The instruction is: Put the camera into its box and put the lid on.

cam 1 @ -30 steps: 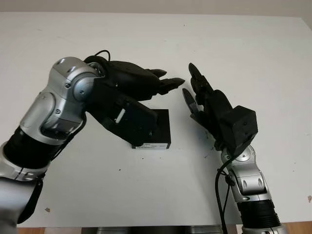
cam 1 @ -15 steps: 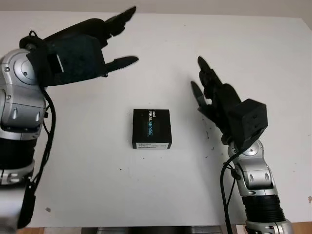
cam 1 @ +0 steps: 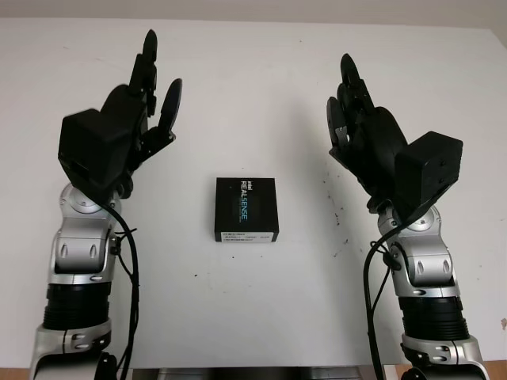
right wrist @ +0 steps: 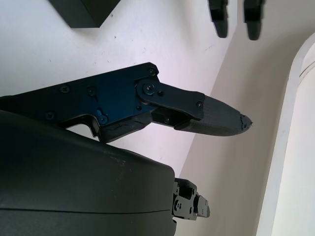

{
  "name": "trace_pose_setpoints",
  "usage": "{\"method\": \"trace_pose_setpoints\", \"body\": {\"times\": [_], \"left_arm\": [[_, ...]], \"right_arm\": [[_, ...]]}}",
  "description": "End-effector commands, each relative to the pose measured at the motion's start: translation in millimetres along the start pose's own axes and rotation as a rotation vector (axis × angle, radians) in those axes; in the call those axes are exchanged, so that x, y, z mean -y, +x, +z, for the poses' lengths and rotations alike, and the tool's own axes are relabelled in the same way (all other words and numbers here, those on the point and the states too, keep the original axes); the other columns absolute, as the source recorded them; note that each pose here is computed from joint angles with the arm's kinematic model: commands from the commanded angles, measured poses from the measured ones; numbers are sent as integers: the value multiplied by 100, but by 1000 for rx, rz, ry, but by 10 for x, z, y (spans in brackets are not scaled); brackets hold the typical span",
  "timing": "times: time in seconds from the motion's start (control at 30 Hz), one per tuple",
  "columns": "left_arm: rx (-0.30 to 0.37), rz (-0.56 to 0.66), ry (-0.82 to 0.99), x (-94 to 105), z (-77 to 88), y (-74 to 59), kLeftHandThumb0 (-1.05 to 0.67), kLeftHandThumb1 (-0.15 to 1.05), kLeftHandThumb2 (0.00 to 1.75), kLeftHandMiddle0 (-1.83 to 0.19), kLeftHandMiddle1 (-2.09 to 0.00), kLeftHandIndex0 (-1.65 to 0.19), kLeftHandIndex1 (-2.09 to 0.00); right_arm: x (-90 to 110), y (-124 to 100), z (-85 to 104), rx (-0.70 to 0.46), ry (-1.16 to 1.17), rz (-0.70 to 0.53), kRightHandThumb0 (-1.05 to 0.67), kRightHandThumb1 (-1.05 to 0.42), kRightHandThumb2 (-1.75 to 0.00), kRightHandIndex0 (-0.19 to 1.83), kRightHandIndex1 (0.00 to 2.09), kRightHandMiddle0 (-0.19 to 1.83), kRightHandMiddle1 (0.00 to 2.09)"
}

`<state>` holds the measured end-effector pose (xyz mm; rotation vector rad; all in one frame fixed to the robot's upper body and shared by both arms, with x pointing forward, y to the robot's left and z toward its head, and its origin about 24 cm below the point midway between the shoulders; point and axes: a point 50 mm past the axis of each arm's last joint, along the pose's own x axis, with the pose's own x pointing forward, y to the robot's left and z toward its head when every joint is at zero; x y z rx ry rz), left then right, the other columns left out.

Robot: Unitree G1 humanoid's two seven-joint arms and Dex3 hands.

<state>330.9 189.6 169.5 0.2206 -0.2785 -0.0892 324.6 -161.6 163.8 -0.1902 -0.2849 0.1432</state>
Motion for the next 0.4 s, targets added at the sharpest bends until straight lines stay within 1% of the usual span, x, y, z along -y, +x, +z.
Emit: {"method": "trace_pose_setpoints", "body": {"times": [0.0, 0.2, 0.37], "left_arm": [[1, 14, -14, 1, -35, -5, -85, 105, 70, 19, 0, 19, 0], [-6, 40, -54, -18, -67, -37, -82, 105, 73, 19, 0, 19, 0], [-23, 53, -58, -17, -74, -75, -85, 105, 71, 19, 0, 19, 0]], "right_arm": [[-16, -3, -11, -15, -9, -15, -87, -105, -70, -19, 0, -19, 0], [-105, 0, -103, -47, 10, -37, -86, -105, -70, -19, 0, -19, 0], [-136, -25, -142, -59, 16, -31, -84, -105, -70, -19, 0, -19, 0]]}}
